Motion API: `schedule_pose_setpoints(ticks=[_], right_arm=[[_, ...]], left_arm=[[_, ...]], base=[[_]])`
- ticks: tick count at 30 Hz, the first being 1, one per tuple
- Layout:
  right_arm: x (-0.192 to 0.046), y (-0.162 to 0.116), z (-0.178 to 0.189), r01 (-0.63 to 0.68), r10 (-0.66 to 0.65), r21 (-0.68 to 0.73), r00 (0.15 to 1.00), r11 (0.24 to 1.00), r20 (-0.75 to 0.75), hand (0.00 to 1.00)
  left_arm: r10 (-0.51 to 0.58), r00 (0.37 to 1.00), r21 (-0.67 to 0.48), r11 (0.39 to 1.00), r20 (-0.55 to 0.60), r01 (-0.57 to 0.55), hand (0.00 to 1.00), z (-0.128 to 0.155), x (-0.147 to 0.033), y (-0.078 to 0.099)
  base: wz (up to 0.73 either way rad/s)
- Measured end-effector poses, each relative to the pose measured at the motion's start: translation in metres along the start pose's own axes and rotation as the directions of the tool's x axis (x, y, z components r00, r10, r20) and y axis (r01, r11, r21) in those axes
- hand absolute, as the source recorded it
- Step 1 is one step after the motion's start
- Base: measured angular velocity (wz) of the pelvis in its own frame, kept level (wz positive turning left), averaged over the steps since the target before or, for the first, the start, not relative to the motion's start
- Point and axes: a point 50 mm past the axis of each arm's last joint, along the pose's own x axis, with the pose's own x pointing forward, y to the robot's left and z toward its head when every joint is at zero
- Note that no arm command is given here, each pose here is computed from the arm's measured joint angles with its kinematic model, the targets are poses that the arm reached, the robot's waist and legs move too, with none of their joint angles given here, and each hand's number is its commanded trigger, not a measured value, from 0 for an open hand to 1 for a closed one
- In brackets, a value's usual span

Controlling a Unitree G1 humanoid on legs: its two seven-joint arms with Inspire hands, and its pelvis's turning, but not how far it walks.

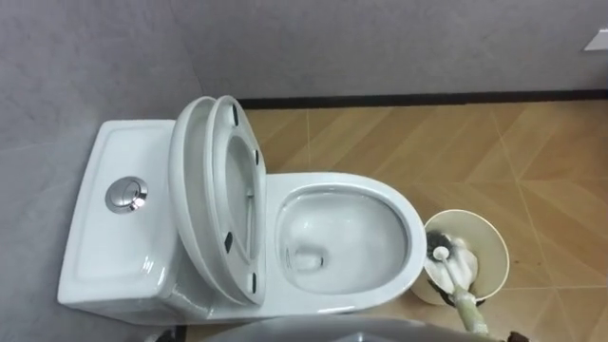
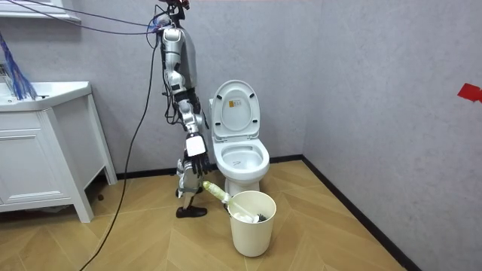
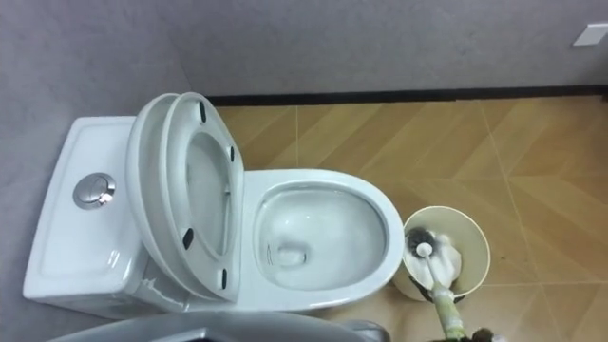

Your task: Brush toilet

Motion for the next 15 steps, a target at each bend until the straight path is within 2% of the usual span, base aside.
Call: schedule_pose_setpoints(ticks=[4,12,15], right_arm=[[0.001,0.0,0.013,0.029,-0.032,0.056,0.999,0.998,0.042,0.0],[-0.001,0.002,0.028,0.056,-0.063,0.069,0.993,0.996,0.103,0.0],[0.0,0.003,0.043,0.064,-0.077,0.103,0.989,0.993,0.128,0.0]], left_arm=[[0.023,0.999,0.0,1.0,0.024,-0.023,0.0,0.003,0.001,0.004],[0.075,0.996,-0.003,0.997,0.05,-0.075,0.0,0.01,0.001,0.01],[0.09,0.994,-0.041,0.995,0.061,-0.087,0.0,0.016,0.003,0.013]], base=[[-0.03],[-0.02],[0.0]])
